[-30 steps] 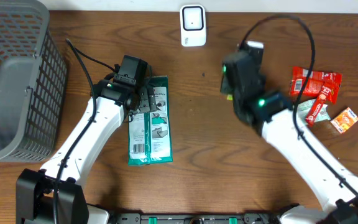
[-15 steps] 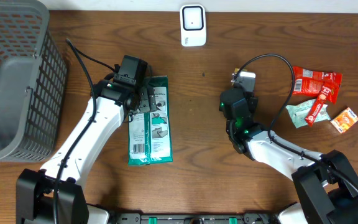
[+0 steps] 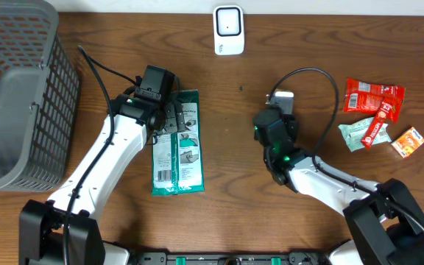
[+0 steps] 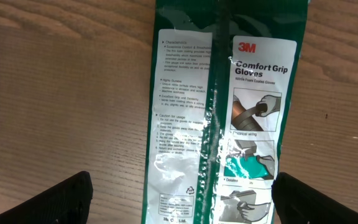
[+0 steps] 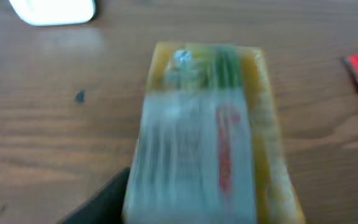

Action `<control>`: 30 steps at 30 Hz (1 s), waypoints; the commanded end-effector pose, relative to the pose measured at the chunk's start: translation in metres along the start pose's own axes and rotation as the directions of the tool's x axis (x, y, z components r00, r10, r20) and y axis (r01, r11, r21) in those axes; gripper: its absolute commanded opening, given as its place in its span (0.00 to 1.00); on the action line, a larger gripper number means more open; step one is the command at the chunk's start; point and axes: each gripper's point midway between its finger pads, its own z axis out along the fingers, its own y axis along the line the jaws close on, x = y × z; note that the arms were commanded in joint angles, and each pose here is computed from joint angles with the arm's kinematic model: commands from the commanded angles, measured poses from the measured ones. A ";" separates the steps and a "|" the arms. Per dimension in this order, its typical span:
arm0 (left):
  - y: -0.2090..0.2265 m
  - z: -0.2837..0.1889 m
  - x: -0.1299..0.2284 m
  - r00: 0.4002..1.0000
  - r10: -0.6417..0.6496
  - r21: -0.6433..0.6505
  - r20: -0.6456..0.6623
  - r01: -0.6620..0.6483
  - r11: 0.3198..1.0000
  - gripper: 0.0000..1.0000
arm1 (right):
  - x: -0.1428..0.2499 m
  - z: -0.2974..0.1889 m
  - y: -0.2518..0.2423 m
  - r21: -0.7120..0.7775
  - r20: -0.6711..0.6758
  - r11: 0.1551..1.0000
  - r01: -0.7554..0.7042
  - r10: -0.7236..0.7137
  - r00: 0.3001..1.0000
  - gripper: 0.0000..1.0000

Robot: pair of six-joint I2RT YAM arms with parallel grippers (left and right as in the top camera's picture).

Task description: Scan the item barcode

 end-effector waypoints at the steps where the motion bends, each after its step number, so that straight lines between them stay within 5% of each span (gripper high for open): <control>1: 0.002 0.001 -0.002 1.000 -0.005 -0.011 0.001 0.005 1.000 0.93 | -0.009 -0.017 0.003 -0.025 0.007 0.999 -0.031 0.031 0.999 0.62; 11: 0.002 0.001 -0.002 1.000 -0.005 -0.011 0.001 0.005 1.000 0.93 | -0.051 -0.083 0.004 -0.209 0.026 0.973 -0.095 0.103 0.994 0.61; 17: 0.002 0.001 -0.002 1.000 -0.005 -0.011 0.001 0.005 1.000 0.93 | -0.053 -0.099 -0.047 -0.199 -0.073 0.943 -0.267 0.257 0.964 0.01; 23: 0.002 0.001 -0.002 1.000 -0.005 -0.011 0.001 0.005 1.000 0.93 | -0.004 -0.061 -0.120 -0.017 -0.277 0.861 -0.508 0.484 0.830 0.01; 30: 0.002 0.001 -0.002 1.000 -0.005 -0.011 0.001 0.005 1.000 0.93 | 0.057 -0.013 -0.108 -0.011 -0.432 0.764 -0.645 0.578 0.693 0.01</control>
